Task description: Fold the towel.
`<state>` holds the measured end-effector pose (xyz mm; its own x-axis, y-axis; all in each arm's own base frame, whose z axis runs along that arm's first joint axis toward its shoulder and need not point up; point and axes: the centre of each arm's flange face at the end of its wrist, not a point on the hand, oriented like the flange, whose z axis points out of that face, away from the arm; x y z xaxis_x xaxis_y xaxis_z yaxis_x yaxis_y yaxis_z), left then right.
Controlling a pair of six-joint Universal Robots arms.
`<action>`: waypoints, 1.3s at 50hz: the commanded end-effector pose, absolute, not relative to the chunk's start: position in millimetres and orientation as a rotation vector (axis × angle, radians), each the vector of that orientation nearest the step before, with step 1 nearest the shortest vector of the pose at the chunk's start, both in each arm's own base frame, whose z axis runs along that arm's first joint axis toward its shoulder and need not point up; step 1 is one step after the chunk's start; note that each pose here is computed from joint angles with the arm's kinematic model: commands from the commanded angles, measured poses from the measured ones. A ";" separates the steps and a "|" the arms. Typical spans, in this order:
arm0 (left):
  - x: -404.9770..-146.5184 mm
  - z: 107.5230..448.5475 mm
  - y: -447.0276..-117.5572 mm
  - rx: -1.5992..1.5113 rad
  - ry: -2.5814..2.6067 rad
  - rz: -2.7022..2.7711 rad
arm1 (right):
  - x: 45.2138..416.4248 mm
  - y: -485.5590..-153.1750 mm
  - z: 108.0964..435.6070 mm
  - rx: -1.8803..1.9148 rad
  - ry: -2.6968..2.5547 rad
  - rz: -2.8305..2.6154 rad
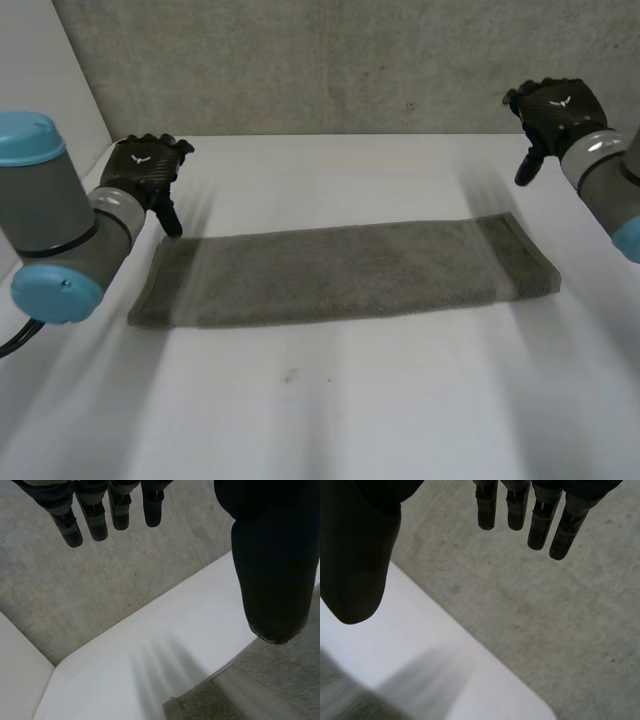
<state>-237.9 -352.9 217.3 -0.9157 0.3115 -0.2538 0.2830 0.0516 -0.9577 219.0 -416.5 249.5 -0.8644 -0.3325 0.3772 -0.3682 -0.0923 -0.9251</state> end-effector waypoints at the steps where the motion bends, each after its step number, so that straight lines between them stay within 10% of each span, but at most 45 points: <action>1: -230.5 219.4 -324.9 -0.509 -2.254 1.985 | 208.8 -388.9 226.3 0.898 -2.266 2.023; 22: -224.5 199.2 -300.4 -0.421 -2.230 1.950 | 170.7 -378.0 120.1 1.070 -2.370 1.669; 41: -225.2 196.6 -298.4 -0.427 -2.236 1.938 | 103.0 -415.2 129.3 0.852 -2.257 1.568; 51: -226.1 197.1 -297.6 -0.430 -2.232 1.938 | 8.2 -429.3 166.7 0.727 -2.060 1.447; 58: -226.0 198.7 -297.4 -0.429 -2.228 1.943 | 16.9 -430.8 197.5 0.734 -1.976 1.530; 65: -226.6 198.6 -295.4 -0.432 -2.227 1.940 | 121.5 -414.7 230.5 0.951 -1.871 1.774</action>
